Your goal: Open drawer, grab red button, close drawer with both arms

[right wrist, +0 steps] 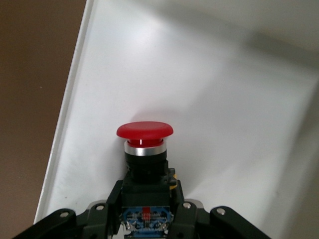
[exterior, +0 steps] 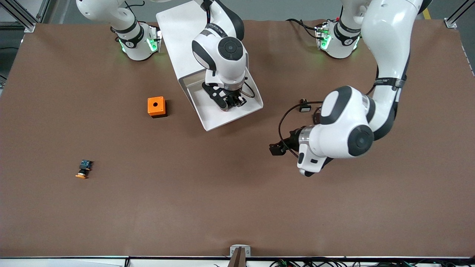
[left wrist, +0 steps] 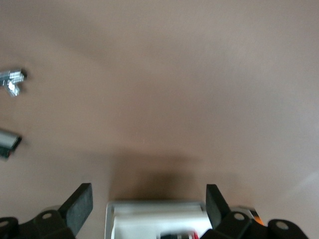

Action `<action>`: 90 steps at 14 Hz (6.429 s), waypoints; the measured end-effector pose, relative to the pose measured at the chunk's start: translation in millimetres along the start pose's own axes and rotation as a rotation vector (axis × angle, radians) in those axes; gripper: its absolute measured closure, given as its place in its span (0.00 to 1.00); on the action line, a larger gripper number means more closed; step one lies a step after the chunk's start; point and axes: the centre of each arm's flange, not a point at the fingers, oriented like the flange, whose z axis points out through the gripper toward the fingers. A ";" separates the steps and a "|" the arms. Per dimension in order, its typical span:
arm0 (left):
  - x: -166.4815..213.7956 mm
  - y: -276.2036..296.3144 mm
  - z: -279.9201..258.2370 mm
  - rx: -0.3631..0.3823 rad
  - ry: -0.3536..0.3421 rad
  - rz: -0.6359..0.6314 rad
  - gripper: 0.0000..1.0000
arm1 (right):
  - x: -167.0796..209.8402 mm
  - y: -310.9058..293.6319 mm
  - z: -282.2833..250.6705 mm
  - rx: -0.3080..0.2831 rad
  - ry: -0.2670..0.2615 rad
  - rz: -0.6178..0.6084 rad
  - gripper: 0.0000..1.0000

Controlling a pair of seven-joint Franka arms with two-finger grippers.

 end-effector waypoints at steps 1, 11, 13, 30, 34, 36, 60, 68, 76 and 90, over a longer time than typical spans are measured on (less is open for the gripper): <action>-9.0 2.0 11.1 0.017 0.036 0.023 0.00 | 0.7 -0.4 -0.9 0.002 0.000 0.001 0.59; -38.7 -2.3 88.2 0.165 0.217 0.029 0.00 | 166.9 -6.6 -92.0 -0.035 -0.026 -0.232 0.59; -46.6 1.2 92.5 0.163 0.221 -0.012 0.00 | 227.4 6.5 -89.4 -0.053 -0.046 -0.311 0.59; -150.5 39.9 138.3 0.184 0.195 0.058 0.00 | 554.2 192.2 42.5 0.024 0.051 -0.771 0.59; -162.6 41.8 154.6 0.203 0.186 0.078 0.00 | 564.9 209.1 81.8 0.029 0.083 -0.787 0.59; -173.3 44.5 160.7 0.208 0.184 0.095 0.00 | 565.2 208.8 89.3 0.030 0.084 -0.792 0.59; -296.2 57.8 239.9 0.223 -0.054 0.118 0.00 | 560.6 195.6 138.5 0.064 0.047 -0.769 0.59; -231.7 65.2 198.9 0.151 -0.031 0.031 0.00 | 564.2 189.9 136.9 0.071 0.056 -0.768 0.32; -97.3 41.3 104.8 0.021 0.012 -0.161 0.00 | 571.8 175.2 97.9 0.066 -0.001 -0.785 0.00; -7.9 12.8 30.4 -0.062 0.115 -0.232 0.00 | 536.8 228.7 -169.8 0.074 -0.133 -0.812 0.00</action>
